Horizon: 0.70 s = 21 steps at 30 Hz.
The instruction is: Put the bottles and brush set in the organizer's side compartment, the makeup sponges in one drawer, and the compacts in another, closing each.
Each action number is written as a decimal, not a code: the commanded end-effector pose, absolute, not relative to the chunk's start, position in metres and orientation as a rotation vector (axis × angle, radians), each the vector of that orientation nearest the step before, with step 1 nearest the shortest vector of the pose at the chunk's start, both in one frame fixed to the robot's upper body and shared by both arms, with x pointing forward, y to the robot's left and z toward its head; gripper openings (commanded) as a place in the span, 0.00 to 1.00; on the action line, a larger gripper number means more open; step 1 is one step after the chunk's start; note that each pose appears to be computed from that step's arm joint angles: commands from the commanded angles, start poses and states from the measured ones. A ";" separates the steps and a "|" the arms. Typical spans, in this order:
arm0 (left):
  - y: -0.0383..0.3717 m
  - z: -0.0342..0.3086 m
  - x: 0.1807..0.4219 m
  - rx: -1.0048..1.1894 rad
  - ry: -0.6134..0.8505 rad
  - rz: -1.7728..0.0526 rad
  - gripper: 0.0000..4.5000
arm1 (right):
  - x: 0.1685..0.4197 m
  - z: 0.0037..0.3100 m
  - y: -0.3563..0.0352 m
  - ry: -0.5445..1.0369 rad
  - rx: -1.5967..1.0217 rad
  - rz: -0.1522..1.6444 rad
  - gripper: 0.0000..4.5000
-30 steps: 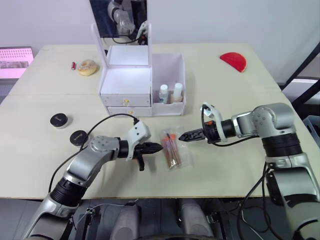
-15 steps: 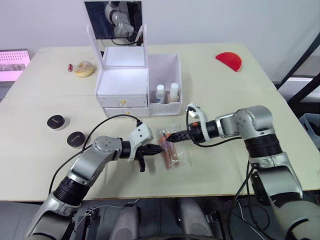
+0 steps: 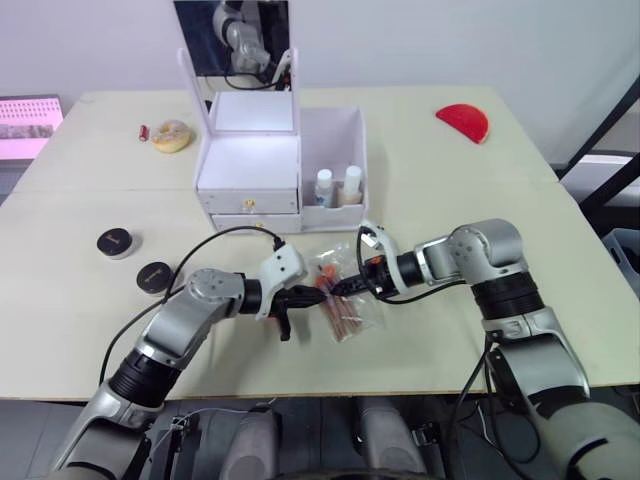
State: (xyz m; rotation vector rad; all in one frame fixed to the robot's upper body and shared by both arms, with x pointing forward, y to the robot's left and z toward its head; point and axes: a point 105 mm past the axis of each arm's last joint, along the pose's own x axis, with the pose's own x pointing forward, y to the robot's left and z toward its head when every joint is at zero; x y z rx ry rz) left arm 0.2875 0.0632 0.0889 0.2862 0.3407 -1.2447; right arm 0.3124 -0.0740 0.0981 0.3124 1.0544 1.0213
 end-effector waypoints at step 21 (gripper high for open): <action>0.110 0.185 0.269 0.107 0.137 -1.234 0.99 | 0.318 0.167 -0.098 0.801 0.377 1.078 0.00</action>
